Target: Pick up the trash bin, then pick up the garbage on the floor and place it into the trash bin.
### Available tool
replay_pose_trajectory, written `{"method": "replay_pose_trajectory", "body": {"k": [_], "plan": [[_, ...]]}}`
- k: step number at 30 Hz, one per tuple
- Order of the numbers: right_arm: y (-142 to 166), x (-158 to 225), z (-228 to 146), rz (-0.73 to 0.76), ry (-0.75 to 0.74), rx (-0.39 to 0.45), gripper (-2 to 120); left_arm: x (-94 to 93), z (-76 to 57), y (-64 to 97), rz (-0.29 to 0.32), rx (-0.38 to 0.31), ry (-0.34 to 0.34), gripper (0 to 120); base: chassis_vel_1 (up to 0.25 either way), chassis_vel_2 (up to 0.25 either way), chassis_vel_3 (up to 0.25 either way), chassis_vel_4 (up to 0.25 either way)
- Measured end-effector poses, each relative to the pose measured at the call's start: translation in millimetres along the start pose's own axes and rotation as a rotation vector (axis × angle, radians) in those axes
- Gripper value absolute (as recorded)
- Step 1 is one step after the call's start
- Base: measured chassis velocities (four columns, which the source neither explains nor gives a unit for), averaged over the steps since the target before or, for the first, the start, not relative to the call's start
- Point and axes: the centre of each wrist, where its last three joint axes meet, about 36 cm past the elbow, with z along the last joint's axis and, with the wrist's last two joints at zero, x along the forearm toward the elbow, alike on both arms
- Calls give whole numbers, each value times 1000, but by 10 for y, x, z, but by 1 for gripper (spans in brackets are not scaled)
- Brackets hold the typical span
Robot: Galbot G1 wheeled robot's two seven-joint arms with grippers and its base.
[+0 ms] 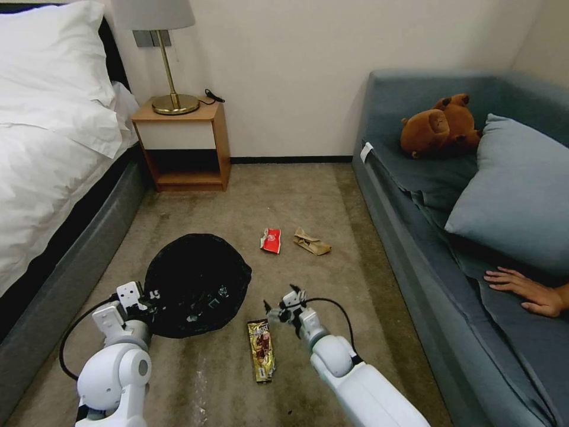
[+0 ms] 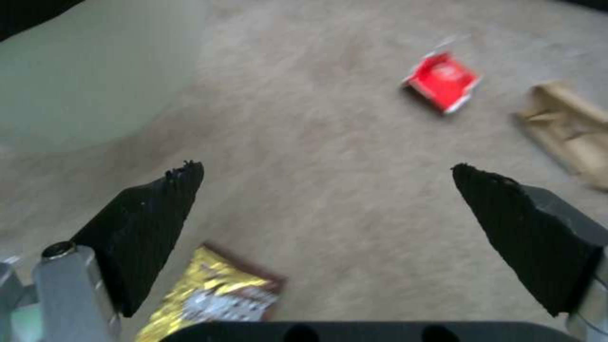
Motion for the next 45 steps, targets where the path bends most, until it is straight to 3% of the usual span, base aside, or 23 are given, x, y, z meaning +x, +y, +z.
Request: {"method": "replay_pose_trajectory", "body": {"k": [8,13,27,45], "plan": [[53,-39,-17,-126,68,-39,100,38,48,-15,-7,-4,6,1,0,0,0,0],[82,-127,-5,-201,190,-89,100,75,56,-49,-13,-9,-1,1,0,0,0,0],[115,-400,-95,-209,410,-98,100,72,151,8,-27,-4,1,1,0,0,0,0],[212,-472,153,-211,455,-98,100,40,248,-1,-29,0,6,1,0,0,0,0]]}}
